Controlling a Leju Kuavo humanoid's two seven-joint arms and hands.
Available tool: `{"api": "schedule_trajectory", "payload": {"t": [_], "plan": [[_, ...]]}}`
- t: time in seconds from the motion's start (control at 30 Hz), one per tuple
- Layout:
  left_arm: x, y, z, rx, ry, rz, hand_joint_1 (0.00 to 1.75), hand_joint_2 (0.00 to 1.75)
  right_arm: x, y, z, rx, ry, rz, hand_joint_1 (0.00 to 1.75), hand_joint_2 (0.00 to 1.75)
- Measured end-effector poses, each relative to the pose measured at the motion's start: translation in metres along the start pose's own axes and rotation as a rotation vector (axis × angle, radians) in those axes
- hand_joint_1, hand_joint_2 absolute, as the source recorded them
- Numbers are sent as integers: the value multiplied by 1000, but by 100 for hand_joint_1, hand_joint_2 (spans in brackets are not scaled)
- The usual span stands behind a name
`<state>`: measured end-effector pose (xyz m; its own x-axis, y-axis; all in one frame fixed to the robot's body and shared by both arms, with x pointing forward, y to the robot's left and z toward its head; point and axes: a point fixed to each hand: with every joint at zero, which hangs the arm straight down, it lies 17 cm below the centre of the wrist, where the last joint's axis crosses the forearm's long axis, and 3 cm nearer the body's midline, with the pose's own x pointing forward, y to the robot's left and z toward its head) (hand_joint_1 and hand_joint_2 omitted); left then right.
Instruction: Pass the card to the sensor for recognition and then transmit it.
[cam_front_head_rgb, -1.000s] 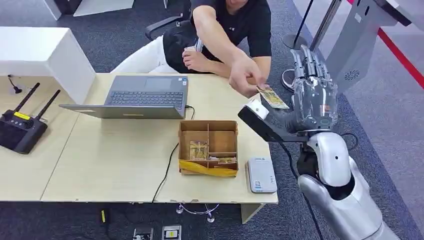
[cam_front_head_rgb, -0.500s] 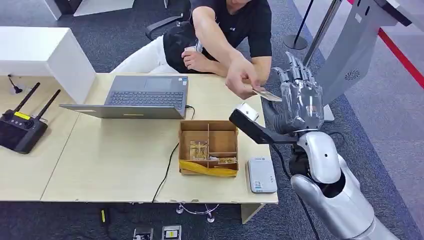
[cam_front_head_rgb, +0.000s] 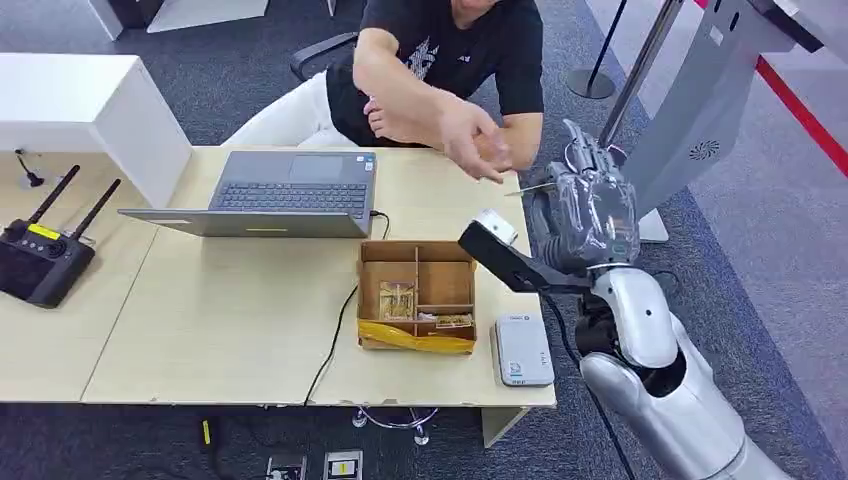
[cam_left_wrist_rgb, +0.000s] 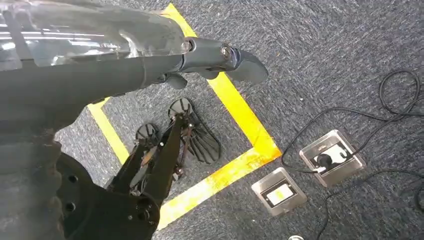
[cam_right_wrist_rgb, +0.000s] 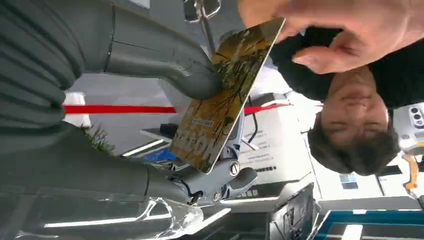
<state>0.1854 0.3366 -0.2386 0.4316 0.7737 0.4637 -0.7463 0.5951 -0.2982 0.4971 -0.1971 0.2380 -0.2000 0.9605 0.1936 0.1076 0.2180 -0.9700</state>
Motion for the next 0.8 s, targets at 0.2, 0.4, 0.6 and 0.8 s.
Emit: {"api": "schedule_trajectory", "payload": {"t": [0.2,0.4,0.6,0.8], "plan": [[-3,5,2,6,2,-1,0,175,0,-4,11,-34,-5,-71,175,175],[-2,11,2,28,-7,6,0,175,6,-17,31,-147,-54,-172,175,175],[0,17,1,65,-20,22,0,175,11,-11,73,-241,-85,-295,175,175],[-2,22,1,92,-22,27,0,175,-4,16,103,-238,-14,-478,175,175]]}}
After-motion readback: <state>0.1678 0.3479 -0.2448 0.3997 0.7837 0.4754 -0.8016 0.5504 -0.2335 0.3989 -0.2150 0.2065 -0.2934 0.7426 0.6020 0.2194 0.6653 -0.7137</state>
